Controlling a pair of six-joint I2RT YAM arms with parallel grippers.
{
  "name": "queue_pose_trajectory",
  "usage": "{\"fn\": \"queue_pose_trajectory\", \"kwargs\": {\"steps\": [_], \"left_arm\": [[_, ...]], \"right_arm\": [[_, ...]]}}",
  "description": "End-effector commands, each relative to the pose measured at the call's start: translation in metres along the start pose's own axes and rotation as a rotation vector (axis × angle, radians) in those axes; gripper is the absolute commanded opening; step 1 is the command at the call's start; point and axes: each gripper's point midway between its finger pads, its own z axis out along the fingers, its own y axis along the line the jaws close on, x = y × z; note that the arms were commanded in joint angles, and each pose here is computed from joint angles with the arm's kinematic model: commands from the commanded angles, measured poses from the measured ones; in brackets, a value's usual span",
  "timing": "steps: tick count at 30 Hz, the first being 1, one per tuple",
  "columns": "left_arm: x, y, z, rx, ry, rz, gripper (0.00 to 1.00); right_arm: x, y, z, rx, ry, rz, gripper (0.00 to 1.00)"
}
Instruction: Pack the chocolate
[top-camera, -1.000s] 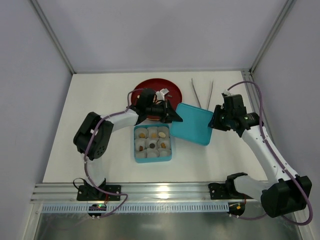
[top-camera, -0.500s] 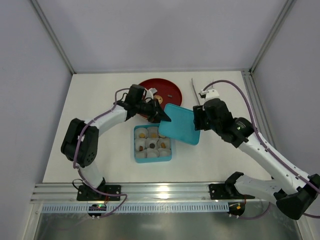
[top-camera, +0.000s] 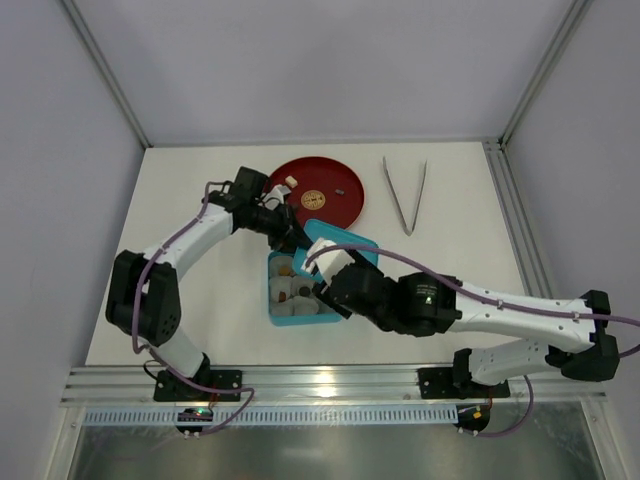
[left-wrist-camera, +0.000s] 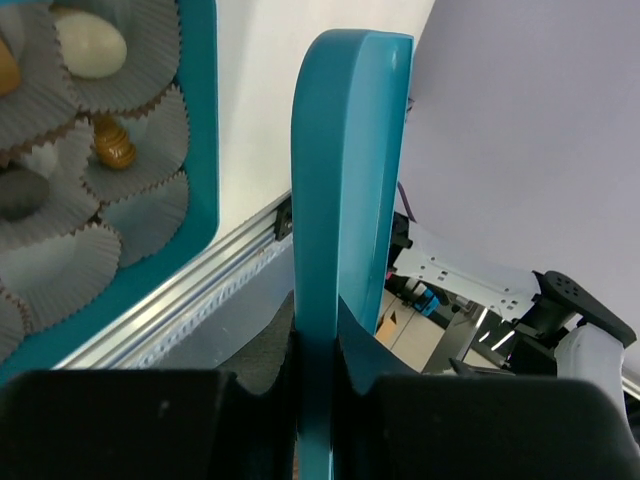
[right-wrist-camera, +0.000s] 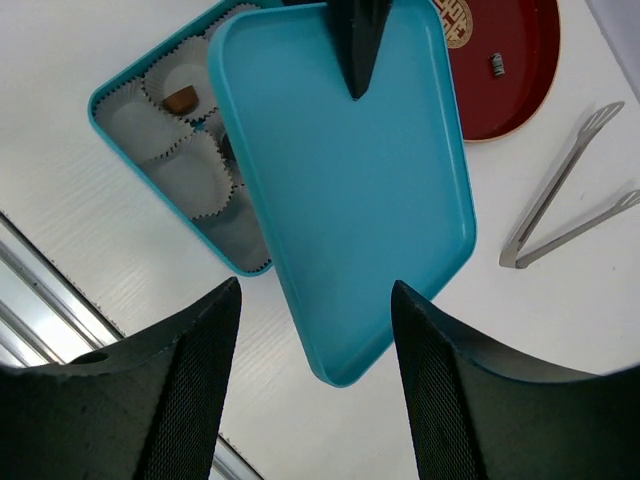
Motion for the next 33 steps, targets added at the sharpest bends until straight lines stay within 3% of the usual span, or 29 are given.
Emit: {"fn": "queue_pose_trajectory", "kwargs": {"steps": [1,9,19,29,33], "left_arm": [[0.026,-0.022,-0.025,0.039,0.045,0.013,0.0],[0.033,-0.02,-0.03,0.043,0.029,0.002,0.0],[0.042,-0.022,-0.038,0.045,0.006,0.015,0.0],[0.046,-0.016,-0.039,0.035,0.002,0.009,0.0],[0.046,-0.023,-0.042,0.059,-0.004,0.026,0.0]], "right_arm": [[-0.02,0.002,-0.016,0.053,-0.04,-0.084,0.63],[-0.017,0.038,0.0,0.08,0.018,-0.249,0.63],[-0.007,0.033,0.027,0.238,0.097,-0.419,0.55],[-0.012,0.03,0.033,0.294,0.109,-0.488,0.26],[-0.011,0.03,0.037,0.307,0.109,-0.495,0.04]]}}
